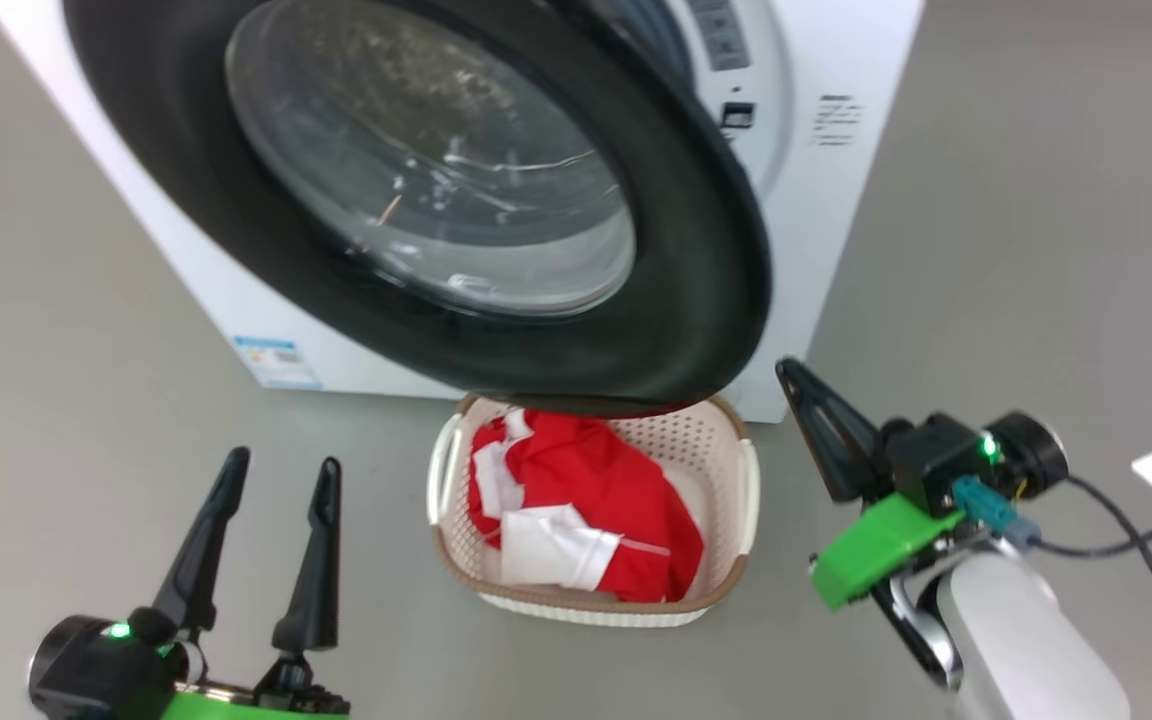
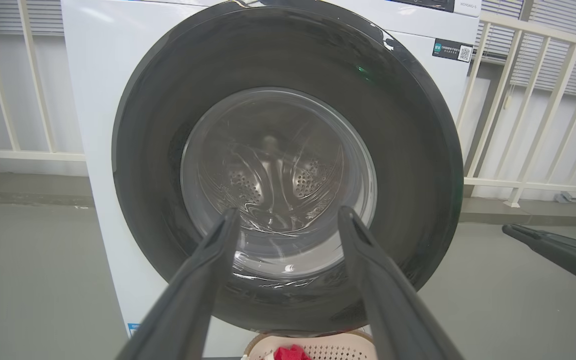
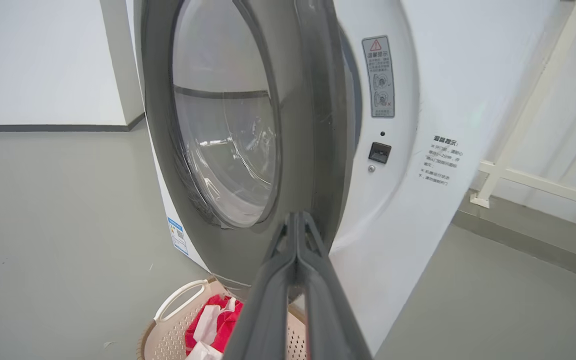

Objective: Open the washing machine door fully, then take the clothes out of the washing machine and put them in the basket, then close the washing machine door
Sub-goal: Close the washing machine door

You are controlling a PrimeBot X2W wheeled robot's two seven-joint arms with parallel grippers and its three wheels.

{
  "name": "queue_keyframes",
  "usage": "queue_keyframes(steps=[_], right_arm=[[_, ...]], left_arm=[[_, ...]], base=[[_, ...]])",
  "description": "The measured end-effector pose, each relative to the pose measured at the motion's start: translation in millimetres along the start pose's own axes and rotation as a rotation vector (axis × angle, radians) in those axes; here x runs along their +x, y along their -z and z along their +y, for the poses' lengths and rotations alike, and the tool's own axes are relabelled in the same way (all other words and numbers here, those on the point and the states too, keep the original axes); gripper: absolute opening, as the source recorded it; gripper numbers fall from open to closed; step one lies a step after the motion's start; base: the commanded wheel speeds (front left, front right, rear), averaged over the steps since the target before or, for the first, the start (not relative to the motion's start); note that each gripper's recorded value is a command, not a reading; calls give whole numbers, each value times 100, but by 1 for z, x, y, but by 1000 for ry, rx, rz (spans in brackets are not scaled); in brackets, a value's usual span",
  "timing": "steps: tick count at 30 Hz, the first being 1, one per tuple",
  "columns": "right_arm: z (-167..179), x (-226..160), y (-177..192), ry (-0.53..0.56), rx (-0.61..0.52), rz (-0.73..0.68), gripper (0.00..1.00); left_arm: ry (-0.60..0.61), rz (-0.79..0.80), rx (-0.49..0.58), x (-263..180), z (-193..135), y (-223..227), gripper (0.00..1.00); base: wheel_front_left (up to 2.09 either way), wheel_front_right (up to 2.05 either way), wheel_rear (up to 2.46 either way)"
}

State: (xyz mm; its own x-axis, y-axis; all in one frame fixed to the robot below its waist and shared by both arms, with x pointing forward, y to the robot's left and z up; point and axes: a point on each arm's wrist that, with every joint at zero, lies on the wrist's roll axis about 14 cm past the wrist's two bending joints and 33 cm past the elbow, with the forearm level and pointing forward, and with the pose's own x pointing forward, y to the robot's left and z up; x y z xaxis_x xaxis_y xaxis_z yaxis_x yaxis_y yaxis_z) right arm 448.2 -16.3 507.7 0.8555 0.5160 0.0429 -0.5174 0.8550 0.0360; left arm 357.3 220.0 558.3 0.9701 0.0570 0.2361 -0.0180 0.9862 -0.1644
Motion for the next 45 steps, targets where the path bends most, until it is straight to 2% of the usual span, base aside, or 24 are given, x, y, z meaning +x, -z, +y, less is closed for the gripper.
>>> queue_keyframes(steps=[9,18,27,38,45], right_arm=[[17,50,0,-97,-1,-4,0],[15,81,7,-123,-17,-2,0],[-5,106,14,-83,-4,-11,0],[-50,148,13,-37,-47,-30,0],[-45,169,17,-83,-45,-43,0]], left_arm=[[-36,24,11,1,11,6,100],[-66,60,26,0,21,16,100],[-77,85,17,8,23,27,100],[-75,125,-1,29,22,52,100],[-55,142,-10,47,15,68,100]], base=[[0,0,0],[0,0,0],[0,0,0],[0,0,0],[0,0,0]])
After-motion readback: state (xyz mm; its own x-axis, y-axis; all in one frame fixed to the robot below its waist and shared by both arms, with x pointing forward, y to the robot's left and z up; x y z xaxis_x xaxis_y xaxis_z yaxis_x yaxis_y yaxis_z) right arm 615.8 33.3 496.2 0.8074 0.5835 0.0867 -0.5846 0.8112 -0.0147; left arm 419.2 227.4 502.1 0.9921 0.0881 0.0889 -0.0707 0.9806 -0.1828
